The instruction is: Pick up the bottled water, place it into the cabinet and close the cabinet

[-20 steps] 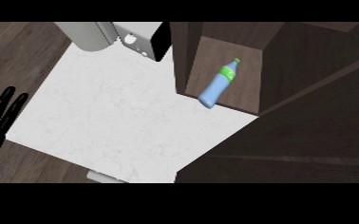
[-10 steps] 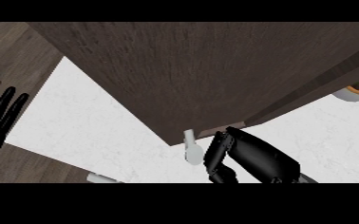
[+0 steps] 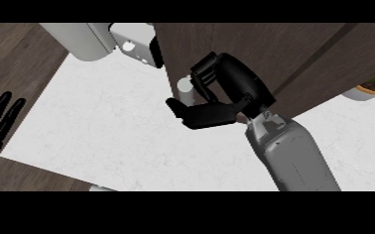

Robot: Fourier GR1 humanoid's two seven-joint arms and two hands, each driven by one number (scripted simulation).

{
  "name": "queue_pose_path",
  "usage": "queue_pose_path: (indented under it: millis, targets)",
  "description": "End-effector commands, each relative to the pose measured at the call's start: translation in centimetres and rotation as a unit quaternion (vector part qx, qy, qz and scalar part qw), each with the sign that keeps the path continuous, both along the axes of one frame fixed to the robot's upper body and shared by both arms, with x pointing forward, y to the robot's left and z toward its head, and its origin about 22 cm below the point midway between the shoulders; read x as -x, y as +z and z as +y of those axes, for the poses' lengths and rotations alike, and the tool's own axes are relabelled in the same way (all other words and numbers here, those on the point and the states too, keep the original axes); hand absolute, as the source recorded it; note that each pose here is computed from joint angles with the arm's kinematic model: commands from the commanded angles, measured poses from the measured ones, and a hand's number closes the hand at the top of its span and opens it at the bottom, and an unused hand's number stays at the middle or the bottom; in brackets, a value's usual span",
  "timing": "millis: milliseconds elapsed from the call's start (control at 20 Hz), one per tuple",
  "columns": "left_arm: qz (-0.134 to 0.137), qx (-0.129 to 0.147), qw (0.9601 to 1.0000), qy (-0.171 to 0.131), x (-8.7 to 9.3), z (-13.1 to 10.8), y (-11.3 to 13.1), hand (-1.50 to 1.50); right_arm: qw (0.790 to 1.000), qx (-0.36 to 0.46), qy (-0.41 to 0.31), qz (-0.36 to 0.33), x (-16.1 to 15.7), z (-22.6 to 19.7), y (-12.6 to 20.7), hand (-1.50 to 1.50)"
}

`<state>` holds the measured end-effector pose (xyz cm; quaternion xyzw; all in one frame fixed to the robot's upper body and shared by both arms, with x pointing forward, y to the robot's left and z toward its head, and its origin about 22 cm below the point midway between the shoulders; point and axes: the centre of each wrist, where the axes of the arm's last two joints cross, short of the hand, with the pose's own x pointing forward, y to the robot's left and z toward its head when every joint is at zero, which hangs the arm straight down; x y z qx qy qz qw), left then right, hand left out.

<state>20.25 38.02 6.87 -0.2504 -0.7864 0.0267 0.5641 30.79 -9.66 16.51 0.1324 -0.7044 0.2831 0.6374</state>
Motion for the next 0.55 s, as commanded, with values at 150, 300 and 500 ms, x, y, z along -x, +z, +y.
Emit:
queue_pose_path:
  millis: [150,300,500]
  targets:
    - [0.003,0.013,0.9999,0.006,0.1,0.1,-0.6,-1.5,0.994,-0.055,-0.09,0.018,-5.1,2.2,3.2,-1.5]
    - [0.005,0.014,0.9999,0.004,0.5,0.2,-1.3,-1.5,0.99,-0.082,-0.104,0.039,-5.9,2.2,2.6,-1.5]
    - [0.005,0.008,0.9999,0.008,0.1,0.5,-0.6,-1.5,0.989,-0.085,-0.107,0.051,-6.4,3.6,3.5,-1.5]
